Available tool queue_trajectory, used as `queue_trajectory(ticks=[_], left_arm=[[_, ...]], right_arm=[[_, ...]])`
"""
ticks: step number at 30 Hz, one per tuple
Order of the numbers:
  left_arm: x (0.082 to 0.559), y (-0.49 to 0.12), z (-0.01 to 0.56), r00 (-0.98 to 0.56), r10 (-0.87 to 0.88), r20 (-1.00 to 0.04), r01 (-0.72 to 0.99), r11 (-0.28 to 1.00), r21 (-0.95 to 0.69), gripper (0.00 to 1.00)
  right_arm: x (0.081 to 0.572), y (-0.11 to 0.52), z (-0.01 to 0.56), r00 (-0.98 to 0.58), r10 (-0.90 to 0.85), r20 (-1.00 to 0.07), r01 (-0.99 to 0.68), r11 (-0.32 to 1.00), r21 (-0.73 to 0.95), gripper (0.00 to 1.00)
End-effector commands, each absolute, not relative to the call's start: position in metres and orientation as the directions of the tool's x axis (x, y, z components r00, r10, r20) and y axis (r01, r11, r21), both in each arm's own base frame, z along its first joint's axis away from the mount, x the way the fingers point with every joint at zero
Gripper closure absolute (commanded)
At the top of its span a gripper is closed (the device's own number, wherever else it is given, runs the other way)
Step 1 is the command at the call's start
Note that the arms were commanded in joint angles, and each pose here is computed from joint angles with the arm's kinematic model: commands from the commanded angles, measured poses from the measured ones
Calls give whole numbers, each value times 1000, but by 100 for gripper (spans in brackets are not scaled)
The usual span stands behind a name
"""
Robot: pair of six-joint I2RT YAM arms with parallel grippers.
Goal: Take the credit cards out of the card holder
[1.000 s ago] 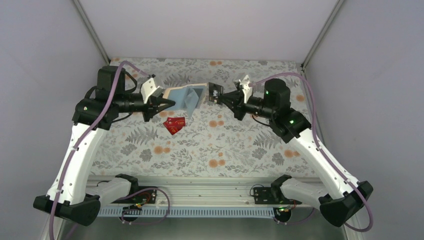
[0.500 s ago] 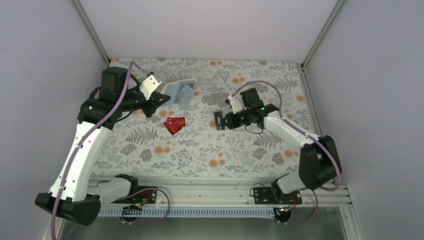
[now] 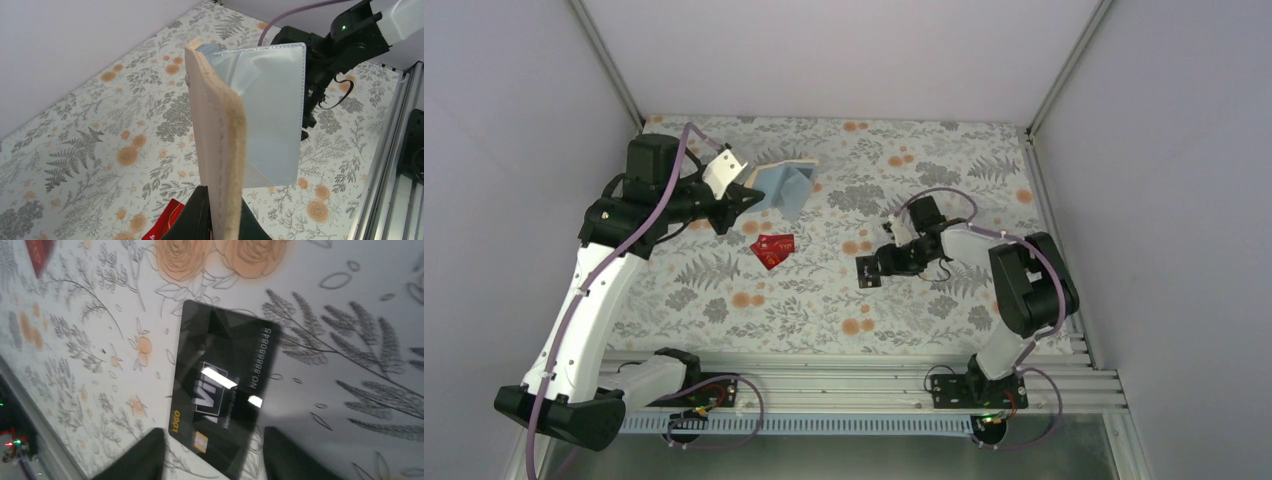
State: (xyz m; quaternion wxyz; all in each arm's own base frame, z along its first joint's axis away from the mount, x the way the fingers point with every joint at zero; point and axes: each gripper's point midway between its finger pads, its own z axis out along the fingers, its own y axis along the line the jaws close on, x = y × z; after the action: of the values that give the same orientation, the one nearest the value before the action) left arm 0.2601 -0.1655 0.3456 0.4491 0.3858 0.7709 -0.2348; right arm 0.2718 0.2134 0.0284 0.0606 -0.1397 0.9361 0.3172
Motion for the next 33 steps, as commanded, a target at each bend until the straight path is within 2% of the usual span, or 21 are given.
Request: queue_trajectory(ticks=[1,3,6,8,10,13,17,21,28,30,33], left_arm=[[260,-169,354,-277,363,-890,818,575,-20,98],[256,-173,358,-265,358,-895,835,549,-28,97],[243,-182,370,-230,342,-911,880,473,-44,98],[234,-186,379,-206,330,-921,902,429,-48,98],[225,-191,388,-179,317,-931,925,378,-49,98],[212,-198,399,-146,292,-945,954,294,-57,98],[192,-204,414,-101,252,-963,982,181,-55,98],[185,-205,422,-79,235,-969,988,146,-46,98],[169,-208,419,-64,214,-975,997,58,-53,98],[169,-208,418,-66,215,-974,997,55,-55,98],[171,-208,416,-73,216,-974,996,56,-62,98]], right_arm=[[295,182,29,-960,-111,-256,-226,849,477,24],[313,171,57,-935,-72,-348,-220,885,409,14],[329,178,121,-851,-64,-521,-314,858,407,10],[321,204,186,-729,-78,-680,-503,735,455,1],[295,230,252,-564,-63,-824,-703,559,439,1],[252,254,323,-345,-19,-939,-880,356,316,1],[222,274,361,-210,20,-978,-951,228,209,1],[210,290,379,-152,25,-988,-975,161,154,1],[202,300,397,-93,51,-994,-988,118,98,2],[199,305,398,-88,45,-995,-991,97,92,8],[196,312,398,-92,36,-995,-993,67,94,36]])
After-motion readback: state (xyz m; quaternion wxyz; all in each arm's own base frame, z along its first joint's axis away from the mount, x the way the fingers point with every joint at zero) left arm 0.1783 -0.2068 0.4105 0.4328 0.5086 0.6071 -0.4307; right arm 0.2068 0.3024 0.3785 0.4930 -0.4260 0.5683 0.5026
